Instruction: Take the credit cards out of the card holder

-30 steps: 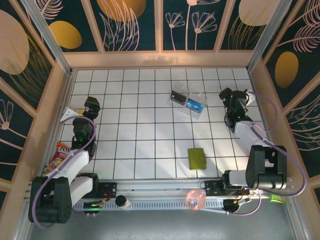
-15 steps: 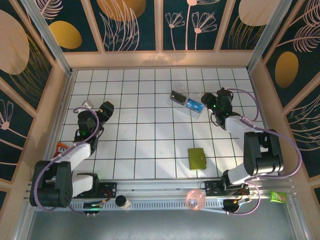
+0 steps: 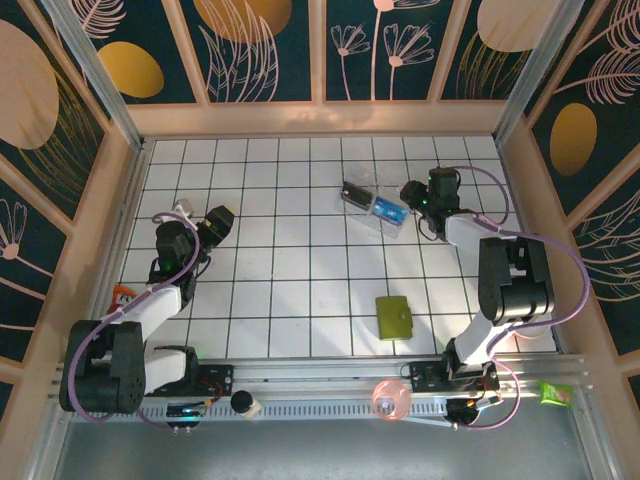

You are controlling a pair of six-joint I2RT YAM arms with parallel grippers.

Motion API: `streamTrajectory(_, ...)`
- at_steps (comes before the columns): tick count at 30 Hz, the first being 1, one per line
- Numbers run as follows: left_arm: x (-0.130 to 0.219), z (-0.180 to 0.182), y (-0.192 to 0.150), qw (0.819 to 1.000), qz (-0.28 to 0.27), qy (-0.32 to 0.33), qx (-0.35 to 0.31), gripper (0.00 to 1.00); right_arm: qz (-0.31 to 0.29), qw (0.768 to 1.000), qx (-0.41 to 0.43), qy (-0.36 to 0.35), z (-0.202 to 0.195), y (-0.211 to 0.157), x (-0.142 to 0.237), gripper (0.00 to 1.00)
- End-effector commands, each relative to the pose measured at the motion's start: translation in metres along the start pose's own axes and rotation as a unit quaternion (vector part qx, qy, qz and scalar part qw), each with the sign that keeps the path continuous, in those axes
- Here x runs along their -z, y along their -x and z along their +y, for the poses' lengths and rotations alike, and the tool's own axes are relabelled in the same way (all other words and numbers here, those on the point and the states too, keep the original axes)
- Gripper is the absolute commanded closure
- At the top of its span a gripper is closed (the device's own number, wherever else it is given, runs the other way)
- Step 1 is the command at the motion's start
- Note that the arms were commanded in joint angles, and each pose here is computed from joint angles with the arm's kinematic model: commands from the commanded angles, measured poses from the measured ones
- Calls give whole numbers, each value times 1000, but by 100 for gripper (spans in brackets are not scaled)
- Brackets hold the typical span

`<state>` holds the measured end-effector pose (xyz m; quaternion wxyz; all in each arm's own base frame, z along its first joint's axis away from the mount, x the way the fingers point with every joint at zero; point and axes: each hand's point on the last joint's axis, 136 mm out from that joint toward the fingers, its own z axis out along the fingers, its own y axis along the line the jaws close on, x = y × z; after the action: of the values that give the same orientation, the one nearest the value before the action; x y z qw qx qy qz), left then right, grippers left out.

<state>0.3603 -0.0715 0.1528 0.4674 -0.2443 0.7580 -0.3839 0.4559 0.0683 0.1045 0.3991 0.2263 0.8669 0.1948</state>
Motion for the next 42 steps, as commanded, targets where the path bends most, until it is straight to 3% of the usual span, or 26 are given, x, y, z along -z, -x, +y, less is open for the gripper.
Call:
streamTrajectory(1, 0, -15, 5, 1000, 3, -22, -16, 32, 29, 999, 18, -1, -3, -4, -7, 54)
streamTrajectory(12, -2, -19, 3, 999, 14, -26, -21, 33, 80, 994, 71, 23, 6, -19, -15, 63)
streamTrajectory(23, -4, -26, -1, 999, 30, -31, -25, 34, 112, 981, 142, 70, 44, -35, -16, 72)
streamTrajectory(42, -2, -27, -12, 998, 48, -24, -26, 34, 113, 985, 111, 71, 112, -75, -19, 75)
